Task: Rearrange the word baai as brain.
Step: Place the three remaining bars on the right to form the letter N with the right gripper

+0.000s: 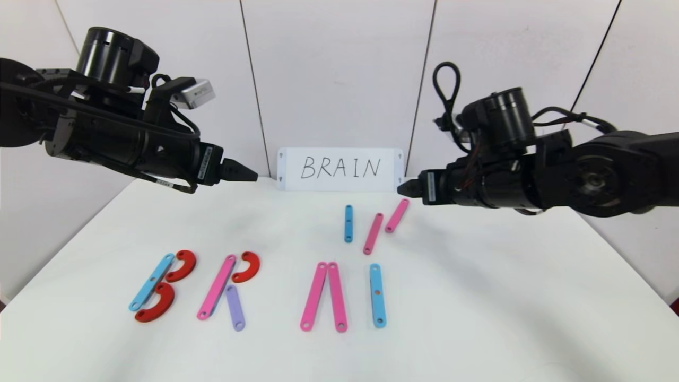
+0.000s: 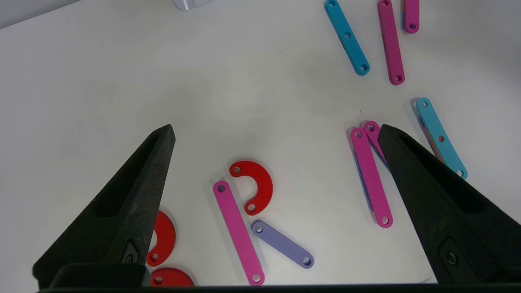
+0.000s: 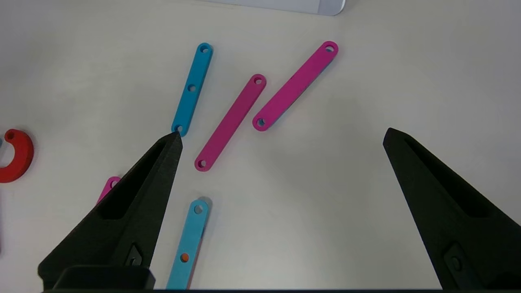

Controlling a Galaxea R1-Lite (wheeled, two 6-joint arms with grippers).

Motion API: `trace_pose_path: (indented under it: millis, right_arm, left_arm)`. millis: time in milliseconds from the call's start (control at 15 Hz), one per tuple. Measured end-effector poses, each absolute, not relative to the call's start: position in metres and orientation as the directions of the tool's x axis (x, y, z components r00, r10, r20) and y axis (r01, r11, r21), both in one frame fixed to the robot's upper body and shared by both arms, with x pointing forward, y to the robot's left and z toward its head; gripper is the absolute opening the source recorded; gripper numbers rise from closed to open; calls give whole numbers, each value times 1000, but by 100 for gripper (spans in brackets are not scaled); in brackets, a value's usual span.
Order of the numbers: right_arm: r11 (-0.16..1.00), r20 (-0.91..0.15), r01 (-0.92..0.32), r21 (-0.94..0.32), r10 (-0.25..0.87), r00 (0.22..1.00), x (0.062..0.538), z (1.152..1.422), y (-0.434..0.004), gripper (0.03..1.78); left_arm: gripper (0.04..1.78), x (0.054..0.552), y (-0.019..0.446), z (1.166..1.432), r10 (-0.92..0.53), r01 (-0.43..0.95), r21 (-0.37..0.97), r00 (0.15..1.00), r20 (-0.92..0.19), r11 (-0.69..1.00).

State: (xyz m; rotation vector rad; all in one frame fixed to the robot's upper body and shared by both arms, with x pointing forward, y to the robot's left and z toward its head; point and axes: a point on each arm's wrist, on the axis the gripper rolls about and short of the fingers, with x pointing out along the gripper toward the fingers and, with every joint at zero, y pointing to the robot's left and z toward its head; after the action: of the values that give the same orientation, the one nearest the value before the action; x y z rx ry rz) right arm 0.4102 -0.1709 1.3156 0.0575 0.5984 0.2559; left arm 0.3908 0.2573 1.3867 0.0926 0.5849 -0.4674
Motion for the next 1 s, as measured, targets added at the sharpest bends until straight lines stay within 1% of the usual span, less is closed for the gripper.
trace_pose_path:
  millis: [333, 533, 733, 1000]
  right_arm:
    - [973, -576, -207, 107, 230, 784, 440, 1285, -136, 173]
    - [988, -569, -109, 109, 152, 808, 460, 1272, -125, 173]
    - [993, -579, -11, 121, 79, 811, 478, 1251, -120, 173]
    - [990, -590, 72, 119, 12, 808, 497, 1228, -124, 173]
  left_arm:
    - [174, 392, 256, 1385, -399, 452, -47, 728, -557, 891]
    - [174, 392, 256, 1385, -399, 452, -48, 728, -557, 891]
    - [174, 391, 256, 1384, -401, 454, -49, 727, -558, 890]
    - [174, 392, 255, 1384, -401, 454, -49, 725, -560, 889]
